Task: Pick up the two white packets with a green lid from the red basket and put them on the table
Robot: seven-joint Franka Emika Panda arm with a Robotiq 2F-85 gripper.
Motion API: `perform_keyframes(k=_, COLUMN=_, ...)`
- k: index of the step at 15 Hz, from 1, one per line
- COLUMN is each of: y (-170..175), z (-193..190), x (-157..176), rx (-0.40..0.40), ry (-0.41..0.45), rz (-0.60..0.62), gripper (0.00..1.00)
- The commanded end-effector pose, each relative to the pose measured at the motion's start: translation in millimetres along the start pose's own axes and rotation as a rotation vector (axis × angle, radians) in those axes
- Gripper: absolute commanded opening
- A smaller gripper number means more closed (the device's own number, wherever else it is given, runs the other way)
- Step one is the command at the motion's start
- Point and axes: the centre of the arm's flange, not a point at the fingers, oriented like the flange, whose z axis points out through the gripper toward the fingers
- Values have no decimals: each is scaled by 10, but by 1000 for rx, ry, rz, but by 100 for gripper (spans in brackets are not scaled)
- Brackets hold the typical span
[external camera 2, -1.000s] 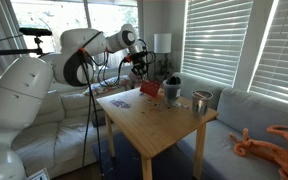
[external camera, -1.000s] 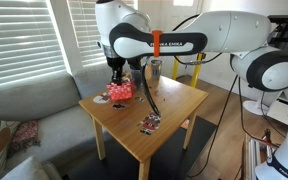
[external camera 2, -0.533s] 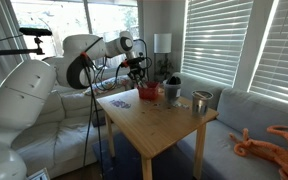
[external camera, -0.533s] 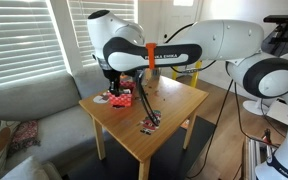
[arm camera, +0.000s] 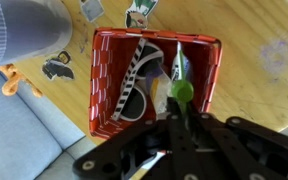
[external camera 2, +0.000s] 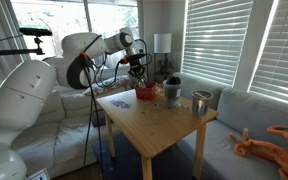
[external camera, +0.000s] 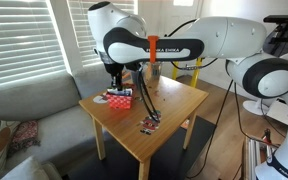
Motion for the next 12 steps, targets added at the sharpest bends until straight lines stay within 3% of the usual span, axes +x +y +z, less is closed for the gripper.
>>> perform_keyframes(k=1, y=156, z=-196, x=76, rx=-16, ry=-26, rz=7, gripper=0)
perform_keyframes(k=6, y=503, z=-481, x=-193, rx=-13, ry=2, rz=52, gripper=1)
perform_keyframes(k=12, y=1164, z=-1198, x=-1003, rx=67, ry=145, rz=-33, gripper=1)
